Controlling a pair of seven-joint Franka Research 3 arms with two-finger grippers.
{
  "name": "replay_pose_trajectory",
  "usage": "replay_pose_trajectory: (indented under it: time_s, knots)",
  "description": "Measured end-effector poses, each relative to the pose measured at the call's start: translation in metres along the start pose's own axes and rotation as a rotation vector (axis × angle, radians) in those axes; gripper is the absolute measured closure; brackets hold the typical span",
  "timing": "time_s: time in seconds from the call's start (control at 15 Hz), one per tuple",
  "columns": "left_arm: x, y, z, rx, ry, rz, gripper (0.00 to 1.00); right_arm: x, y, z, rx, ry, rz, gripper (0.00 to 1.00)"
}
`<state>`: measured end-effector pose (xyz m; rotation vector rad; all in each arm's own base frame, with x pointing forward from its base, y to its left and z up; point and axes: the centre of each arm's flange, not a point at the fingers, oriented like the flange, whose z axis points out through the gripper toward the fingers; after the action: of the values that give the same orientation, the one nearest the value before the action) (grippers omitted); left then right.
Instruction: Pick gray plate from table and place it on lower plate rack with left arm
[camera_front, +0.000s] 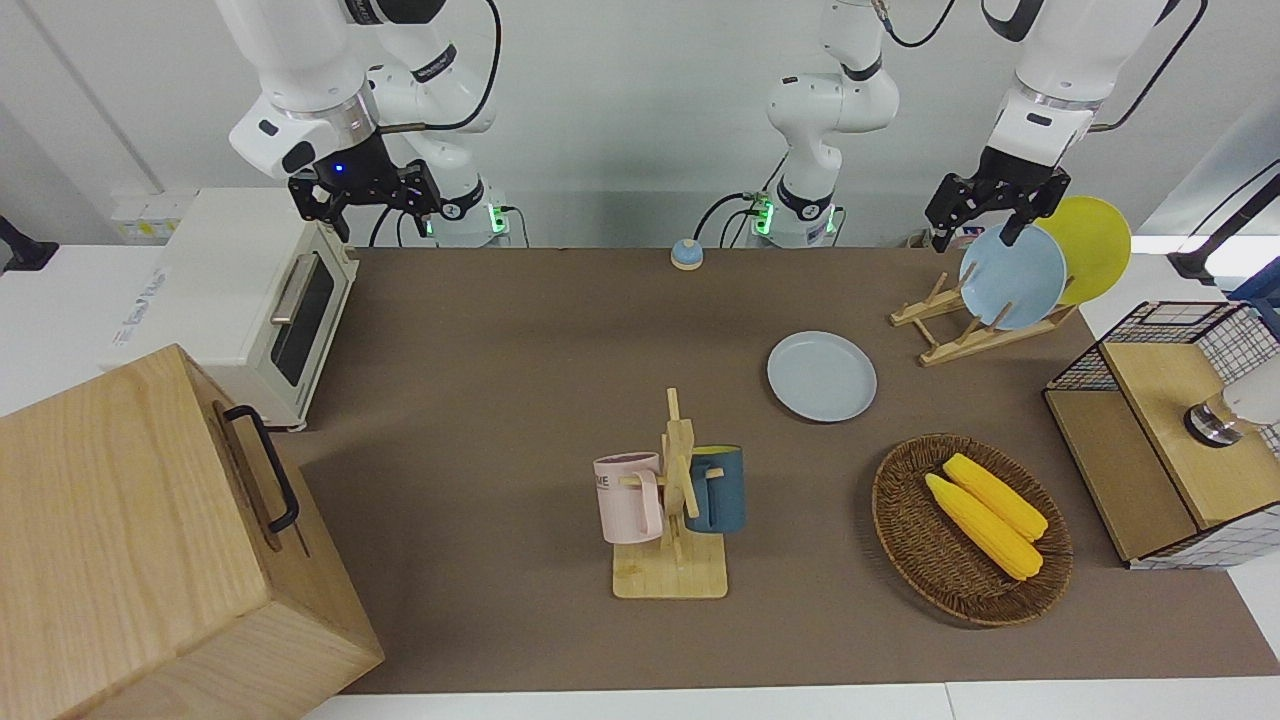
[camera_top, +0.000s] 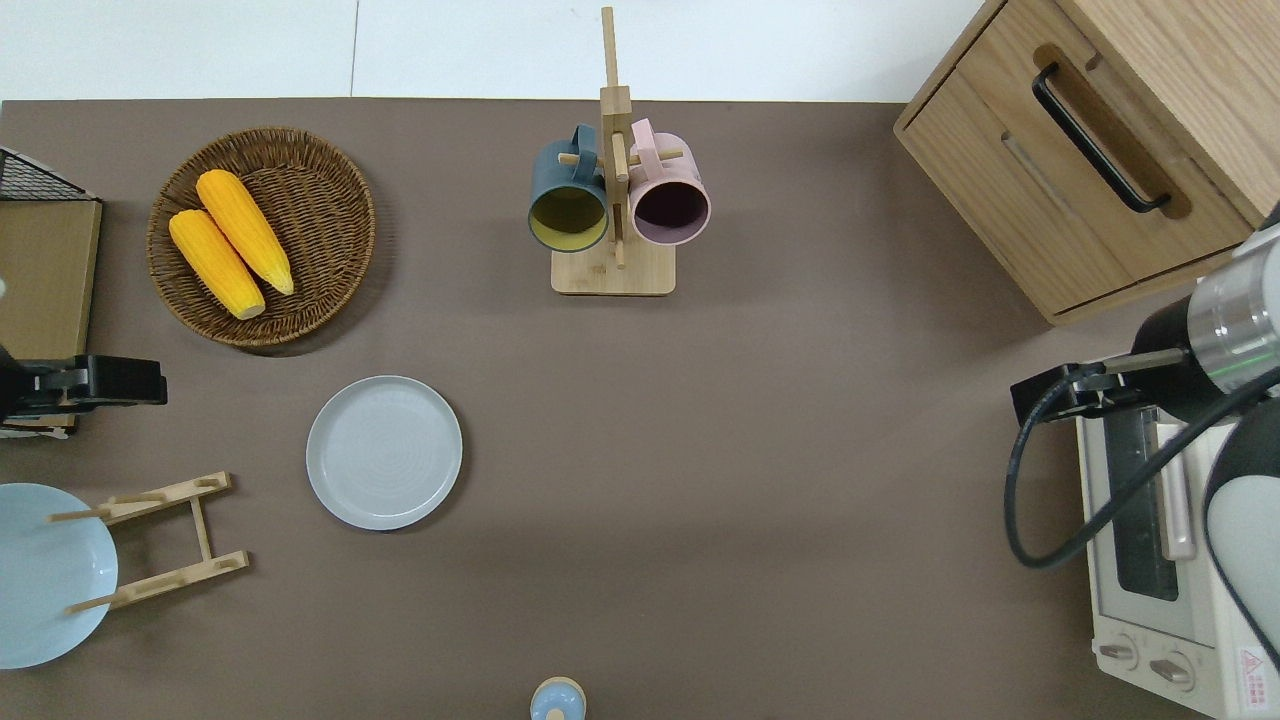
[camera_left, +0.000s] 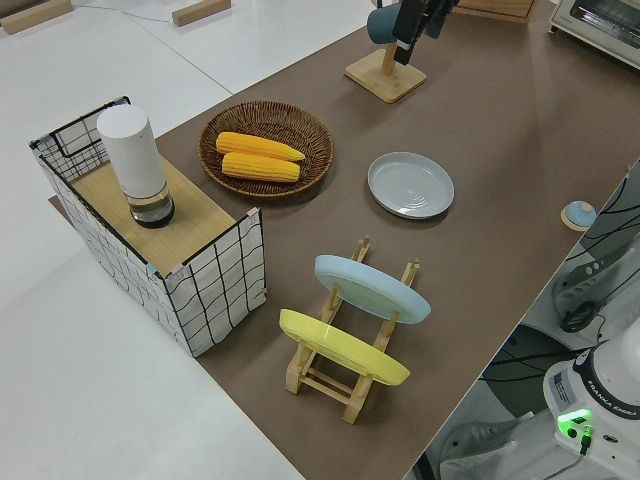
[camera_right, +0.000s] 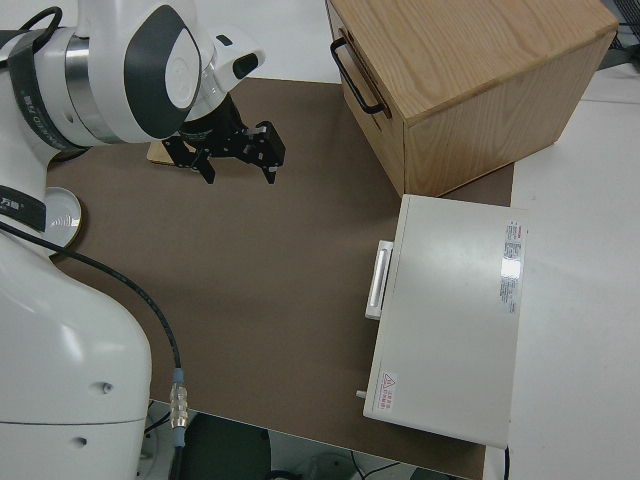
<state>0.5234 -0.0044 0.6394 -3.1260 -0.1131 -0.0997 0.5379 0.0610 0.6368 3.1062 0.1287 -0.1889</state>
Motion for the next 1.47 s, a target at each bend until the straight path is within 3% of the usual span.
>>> replay_pose_trajectory:
  time_s: [0.87,1.47]
  knots:
    - [0.000,0.000,0.002,0.000,-0.005,-0.004,0.00,0.000,0.000,0.000,0.000,0.000,0.000,0.01]
    - [0.007,0.002,0.017,0.003,-0.036,-0.008,0.00,0.000,0.000,0.000,0.000,0.000,0.000,0.01]
